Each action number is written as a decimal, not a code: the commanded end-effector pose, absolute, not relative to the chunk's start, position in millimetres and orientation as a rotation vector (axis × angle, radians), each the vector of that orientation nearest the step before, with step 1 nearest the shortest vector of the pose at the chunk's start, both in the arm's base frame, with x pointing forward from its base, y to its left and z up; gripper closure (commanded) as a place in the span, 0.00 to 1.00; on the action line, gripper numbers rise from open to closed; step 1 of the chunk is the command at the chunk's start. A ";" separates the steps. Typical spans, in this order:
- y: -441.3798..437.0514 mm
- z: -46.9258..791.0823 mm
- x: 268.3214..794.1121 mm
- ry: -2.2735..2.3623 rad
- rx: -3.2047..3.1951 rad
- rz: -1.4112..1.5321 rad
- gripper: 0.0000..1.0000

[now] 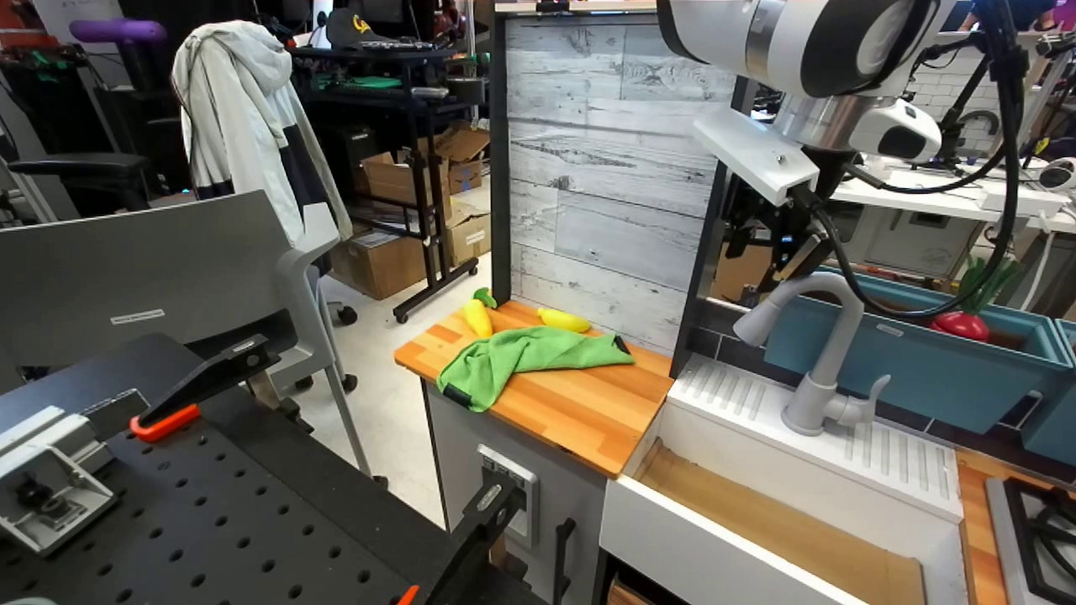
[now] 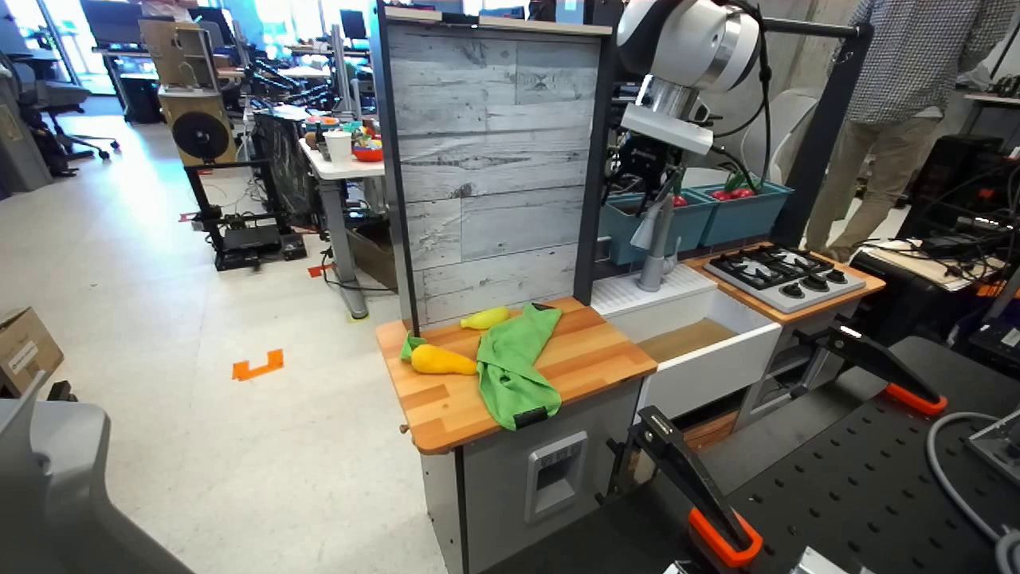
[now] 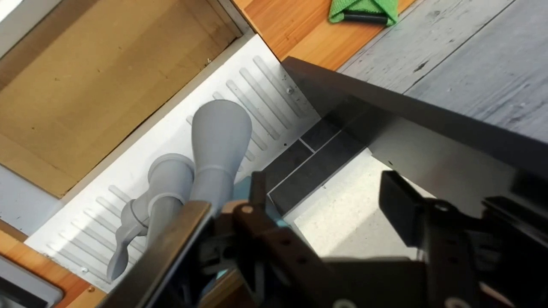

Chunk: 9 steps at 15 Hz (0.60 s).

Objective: Move the towel to the left then move the tap nozzle to the left then to the right

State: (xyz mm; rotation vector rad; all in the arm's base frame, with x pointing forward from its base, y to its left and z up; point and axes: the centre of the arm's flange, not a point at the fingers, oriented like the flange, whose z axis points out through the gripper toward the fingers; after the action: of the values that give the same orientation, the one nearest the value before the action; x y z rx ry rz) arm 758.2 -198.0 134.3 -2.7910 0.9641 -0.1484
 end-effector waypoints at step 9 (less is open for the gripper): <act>-209.3 159.0 701.5 0.876 -2.825 -0.272 0.00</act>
State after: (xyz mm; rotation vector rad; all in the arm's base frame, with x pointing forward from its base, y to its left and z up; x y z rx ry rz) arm 747.0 -202.4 144.5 -2.8125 0.9159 -0.2733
